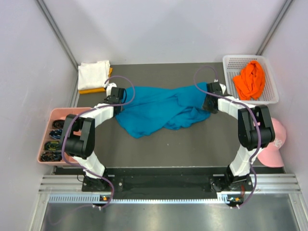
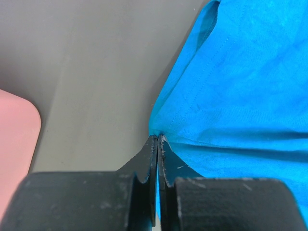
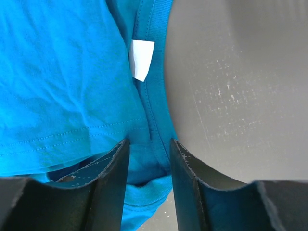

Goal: Fold and stack the t-shirts
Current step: Flatten out the tshirt

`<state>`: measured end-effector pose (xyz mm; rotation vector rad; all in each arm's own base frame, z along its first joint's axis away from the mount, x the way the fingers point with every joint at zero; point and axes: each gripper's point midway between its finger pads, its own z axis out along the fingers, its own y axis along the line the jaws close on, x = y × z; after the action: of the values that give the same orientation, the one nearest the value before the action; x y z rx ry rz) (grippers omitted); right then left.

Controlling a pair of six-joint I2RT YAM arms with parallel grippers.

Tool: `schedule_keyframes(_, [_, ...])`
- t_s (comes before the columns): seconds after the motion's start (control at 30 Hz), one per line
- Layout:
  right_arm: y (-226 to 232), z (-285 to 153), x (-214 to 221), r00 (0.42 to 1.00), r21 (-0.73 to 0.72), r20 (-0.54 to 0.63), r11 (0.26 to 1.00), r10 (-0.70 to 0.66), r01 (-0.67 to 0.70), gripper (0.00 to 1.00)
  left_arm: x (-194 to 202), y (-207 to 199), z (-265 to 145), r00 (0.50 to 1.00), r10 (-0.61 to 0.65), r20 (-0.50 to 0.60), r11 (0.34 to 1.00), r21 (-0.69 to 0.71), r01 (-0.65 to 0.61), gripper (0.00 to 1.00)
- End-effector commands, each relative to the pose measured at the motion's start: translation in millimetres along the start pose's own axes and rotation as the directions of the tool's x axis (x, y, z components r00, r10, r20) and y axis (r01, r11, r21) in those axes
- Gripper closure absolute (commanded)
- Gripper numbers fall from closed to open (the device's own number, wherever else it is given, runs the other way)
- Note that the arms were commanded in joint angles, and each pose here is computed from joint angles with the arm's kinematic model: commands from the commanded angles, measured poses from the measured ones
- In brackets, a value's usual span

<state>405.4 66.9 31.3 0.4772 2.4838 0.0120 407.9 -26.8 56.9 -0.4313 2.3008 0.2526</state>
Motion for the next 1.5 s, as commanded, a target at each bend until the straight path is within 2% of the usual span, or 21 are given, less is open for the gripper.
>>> schedule_keyframes(0.0, [14.0, -3.3, -25.5, 0.998, -0.035, 0.067, 0.999, 0.022, -0.019, 0.6, -24.2, -0.4, -7.7, 0.998, -0.03, 0.059, 1.0, 0.008, 0.03, 1.0])
schedule_keyframes(0.73, [22.5, 9.8, -18.8, 0.999, -0.065, 0.031, 0.998, 0.012, -0.01, 0.65, -22.5, 3.0, -7.2, 0.998, -0.023, 0.061, 1.0, -0.007, 0.024, 1.0])
schedule_keyframes(1.0, [22.3, 11.1, -17.1, 1.0, -0.068, 0.025, 0.998, 0.011, -0.009, 0.77, -22.7, 3.9, -7.9, 0.998, -0.023, 0.064, 1.0, -0.008, 0.024, 1.0])
schedule_keyframes(1.1, [21.8, 10.2, -17.9, 1.0, -0.066, 0.028, 0.998, 0.01, -0.008, 0.86, -22.3, 3.9, -7.5, 0.998, -0.022, 0.063, 1.0, -0.009, 0.023, 1.0])
schedule_keyframes(1.2, [22.0, 9.1, -18.0, 1.0, -0.066, 0.029, 0.998, 0.008, -0.007, 1.0, -22.2, 3.7, -7.6, 0.998, -0.022, 0.063, 1.0, -0.008, 0.023, 1.0])
schedule_keyframes(1.47, [17.8, -19.6, -35.7, 0.996, -0.061, 0.086, 0.998, 0.009, -0.004, 1.0, -27.3, 3.1, -11.5, 0.997, -0.032, 0.073, 0.999, -0.001, 0.032, 1.0])
